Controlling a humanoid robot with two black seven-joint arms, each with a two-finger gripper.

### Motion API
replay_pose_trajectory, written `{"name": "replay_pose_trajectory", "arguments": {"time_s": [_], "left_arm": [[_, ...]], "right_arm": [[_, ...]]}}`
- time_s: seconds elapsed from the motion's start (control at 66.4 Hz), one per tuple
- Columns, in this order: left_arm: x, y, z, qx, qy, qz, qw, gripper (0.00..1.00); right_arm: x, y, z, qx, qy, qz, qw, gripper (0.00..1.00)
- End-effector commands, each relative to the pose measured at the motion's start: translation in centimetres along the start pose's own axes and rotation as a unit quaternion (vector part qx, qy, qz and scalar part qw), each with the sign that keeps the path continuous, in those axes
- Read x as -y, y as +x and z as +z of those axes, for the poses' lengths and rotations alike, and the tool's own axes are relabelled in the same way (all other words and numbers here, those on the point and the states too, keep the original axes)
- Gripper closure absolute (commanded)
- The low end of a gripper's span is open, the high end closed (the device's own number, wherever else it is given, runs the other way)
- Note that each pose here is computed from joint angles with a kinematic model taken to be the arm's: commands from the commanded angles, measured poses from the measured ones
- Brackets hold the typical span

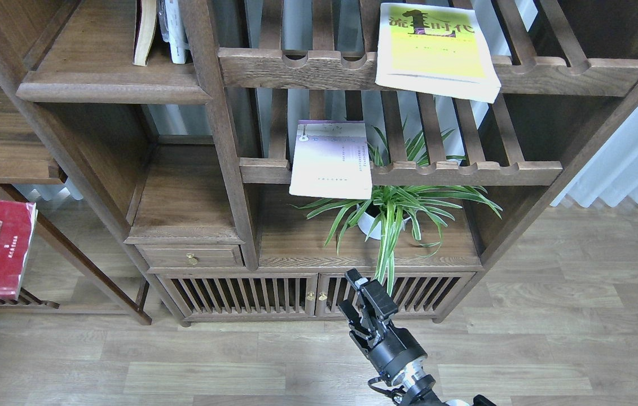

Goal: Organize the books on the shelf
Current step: 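Lift the red book with the left gripper onto the upper side shelf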

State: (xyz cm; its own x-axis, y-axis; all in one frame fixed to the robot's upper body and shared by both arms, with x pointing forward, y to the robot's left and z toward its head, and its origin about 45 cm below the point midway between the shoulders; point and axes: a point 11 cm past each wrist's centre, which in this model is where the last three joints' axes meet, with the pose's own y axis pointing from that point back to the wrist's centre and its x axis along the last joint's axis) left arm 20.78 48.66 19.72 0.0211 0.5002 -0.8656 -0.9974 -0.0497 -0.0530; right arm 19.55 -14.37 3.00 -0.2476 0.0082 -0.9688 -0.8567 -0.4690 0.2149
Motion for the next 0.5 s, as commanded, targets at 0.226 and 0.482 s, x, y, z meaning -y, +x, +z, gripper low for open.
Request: {"name": "replay_pose_trajectory", "arguments": {"time_s": [0.226,0.482], "left_arm": [[5.8,-5.9,4.5,0.079,0.014,-0.084,0.993,0.95],[7.6,-7.4,3.7,0.096,0.046,-0.104,0.989,0.95]], "right_arm": [[-0.3,0.3,0.0,0.002,0.002,0.004,1.000,0.01],[-0.4,0.4,0.0,0.003,0.003,0.004,1.000,0.01]]}}
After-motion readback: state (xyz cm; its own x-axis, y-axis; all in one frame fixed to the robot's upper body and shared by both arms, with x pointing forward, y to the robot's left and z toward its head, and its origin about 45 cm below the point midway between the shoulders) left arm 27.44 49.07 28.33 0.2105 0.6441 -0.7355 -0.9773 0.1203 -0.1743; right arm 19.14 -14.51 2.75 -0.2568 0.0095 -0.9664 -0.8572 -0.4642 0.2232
